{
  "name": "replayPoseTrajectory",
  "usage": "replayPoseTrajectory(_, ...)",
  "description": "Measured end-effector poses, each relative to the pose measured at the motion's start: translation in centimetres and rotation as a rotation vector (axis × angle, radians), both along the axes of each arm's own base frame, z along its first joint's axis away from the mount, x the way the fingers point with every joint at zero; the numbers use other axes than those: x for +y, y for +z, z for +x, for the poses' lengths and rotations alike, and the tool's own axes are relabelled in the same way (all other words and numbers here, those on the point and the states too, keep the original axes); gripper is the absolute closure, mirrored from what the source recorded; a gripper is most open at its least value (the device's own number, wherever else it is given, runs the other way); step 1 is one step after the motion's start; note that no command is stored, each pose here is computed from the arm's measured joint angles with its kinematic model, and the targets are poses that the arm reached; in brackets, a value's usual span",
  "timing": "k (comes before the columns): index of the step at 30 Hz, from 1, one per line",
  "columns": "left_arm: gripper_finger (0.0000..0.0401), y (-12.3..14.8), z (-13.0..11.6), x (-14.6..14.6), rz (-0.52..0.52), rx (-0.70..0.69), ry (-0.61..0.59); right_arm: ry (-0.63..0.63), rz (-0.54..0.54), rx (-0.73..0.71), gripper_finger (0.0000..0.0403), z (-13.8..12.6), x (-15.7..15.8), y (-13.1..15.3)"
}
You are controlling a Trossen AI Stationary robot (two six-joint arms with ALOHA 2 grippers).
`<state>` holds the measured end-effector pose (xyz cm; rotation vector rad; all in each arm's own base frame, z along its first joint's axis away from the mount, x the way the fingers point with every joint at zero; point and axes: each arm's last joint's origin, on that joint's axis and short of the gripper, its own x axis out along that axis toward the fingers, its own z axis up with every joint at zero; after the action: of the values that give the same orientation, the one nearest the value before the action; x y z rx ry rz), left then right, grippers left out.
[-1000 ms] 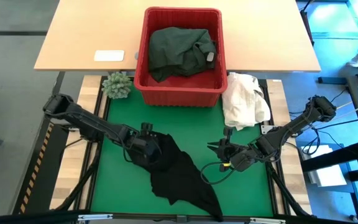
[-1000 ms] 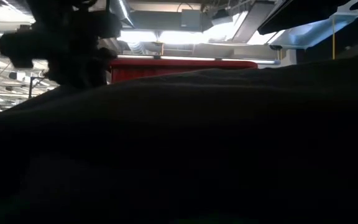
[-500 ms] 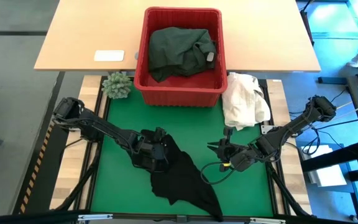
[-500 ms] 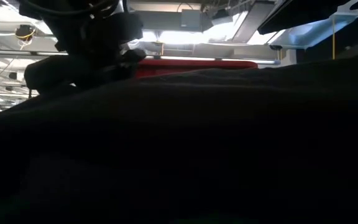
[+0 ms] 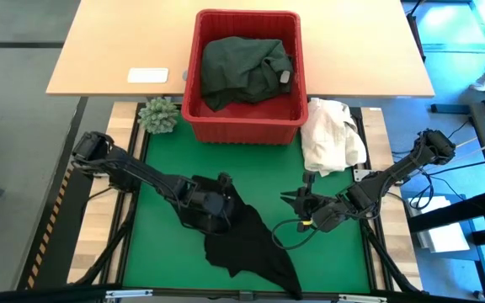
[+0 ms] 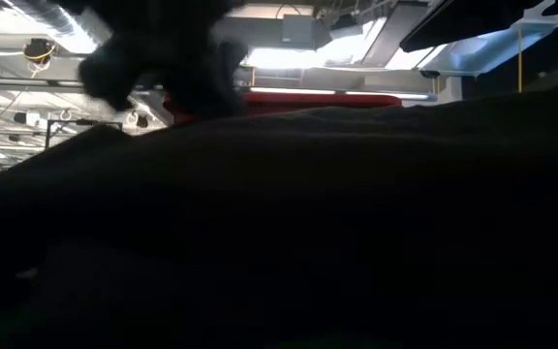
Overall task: Fold laundry
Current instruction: Fold the black shirt
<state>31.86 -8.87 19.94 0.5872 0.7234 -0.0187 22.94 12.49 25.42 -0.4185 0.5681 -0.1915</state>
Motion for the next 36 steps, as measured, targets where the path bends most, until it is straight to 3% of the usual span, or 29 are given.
replayPoseTrajectory(8, 0.04, 7.4, 2.4, -1.4, 0.133, -0.167, -0.078, 0.029, -0.005, -0.065, 0.0349, 0.5, 0.3, 0.7)
replayPoseTrajectory(16, 0.0401, 13.4, 3.2, -2.2, 0.212, -0.306, -0.124, 0.107, 0.119, -0.182, 0.0335, 1.5, 0.4, 1.9)
replayPoseTrajectory(29, 0.0401, 14.6, 3.2, -2.3, 0.298, -0.325, -0.104, 0.226, 0.309, -0.344, 0.0145, 3.6, -1.5, 3.8)
replayPoseTrajectory(36, 0.0401, 14.8, 3.2, -2.7, 0.3, -0.345, -0.117, 0.294, 0.36, -0.396, 0.0114, 4.3, -2.5, 4.4)
